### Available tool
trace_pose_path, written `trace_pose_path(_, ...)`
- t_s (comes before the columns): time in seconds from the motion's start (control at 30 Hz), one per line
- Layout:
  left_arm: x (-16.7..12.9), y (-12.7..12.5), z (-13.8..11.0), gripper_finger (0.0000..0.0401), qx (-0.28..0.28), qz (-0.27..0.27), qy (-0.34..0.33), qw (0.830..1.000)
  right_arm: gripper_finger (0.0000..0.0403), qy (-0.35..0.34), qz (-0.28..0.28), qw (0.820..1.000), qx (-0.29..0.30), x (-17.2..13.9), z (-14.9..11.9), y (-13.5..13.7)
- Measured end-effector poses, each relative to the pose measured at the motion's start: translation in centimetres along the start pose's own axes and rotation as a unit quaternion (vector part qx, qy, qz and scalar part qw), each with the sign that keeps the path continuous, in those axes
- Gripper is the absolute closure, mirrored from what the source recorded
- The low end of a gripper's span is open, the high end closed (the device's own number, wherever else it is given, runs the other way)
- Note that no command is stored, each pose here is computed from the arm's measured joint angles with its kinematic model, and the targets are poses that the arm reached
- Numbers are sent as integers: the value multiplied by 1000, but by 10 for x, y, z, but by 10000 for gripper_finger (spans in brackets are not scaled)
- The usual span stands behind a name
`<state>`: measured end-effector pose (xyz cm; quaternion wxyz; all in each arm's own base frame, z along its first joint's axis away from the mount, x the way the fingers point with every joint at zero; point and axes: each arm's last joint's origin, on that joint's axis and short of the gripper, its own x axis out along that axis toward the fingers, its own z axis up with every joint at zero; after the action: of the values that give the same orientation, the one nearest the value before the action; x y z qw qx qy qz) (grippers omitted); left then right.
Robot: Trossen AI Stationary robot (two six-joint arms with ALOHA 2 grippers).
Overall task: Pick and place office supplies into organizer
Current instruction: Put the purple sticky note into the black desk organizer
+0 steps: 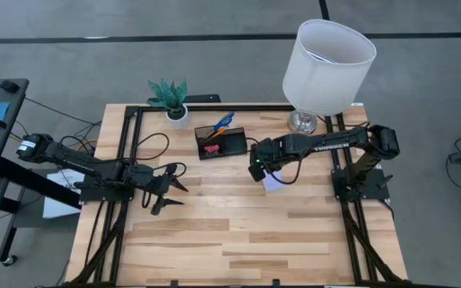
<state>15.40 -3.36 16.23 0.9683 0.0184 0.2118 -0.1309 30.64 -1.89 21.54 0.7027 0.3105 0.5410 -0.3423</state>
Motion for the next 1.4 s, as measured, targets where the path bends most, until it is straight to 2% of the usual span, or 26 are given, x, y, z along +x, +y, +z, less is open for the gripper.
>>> trace_pose_path(0.1, 0, 0, 0, 178, 0, 0, 0, 1000, 399, -11, 21, 1000, -4, -1, -2, 7)
trace_pose_path(0.3, 0, 0, 0, 178, 0, 0, 0, 1000, 392, -69, 106, 992, -8, -5, 1, 29)
trace_pose_path(0.53, 0, 0, 0, 178, 0, 0, 0, 1000, 393, -143, 214, 966, 1, -16, 9, 52)
trace_pose_path(0.63, 0, 0, 0, 178, 0, 0, 0, 1000, 393, -162, 242, 956, 4, -20, 11, 58)
trace_pose_path(0.73, 0, 0, 0, 178, 0, 0, 0, 1000, 393, -157, 234, 959, -3, -22, 9, 56)
trace_pose_path(0.87, 0, 0, 0, 178, 0, 0, 0, 1000, 393, -167, 210, 959, -91, -22, 4, 56)
trace_pose_path(0.97, 0, 0, 0, 178, 0, 0, 0, 1000, 393, -185, 191, 956, -123, -22, -2, 59)
trace_pose_path(1.07, 0, 0, 0, 178, 0, 0, 0, 1000, 393, -187, 137, 960, -159, -21, -16, 59)
trace_pose_path(1.13, 0, 0, 0, 178, 0, 0, 0, 1000, 393, -209, 103, 954, -186, -22, -24, 61)
trace_pose_path(1.27, 0, 0, 0, 178, 0, 0, 0, 1000, 393, -226, 43, 953, -196, -23, -41, 61)
trace_pose_path(1.4, 0, 0, 0, 178, 0, 0, 0, 1000, 393, -252, -12, 951, -177, -25, -59, 59)
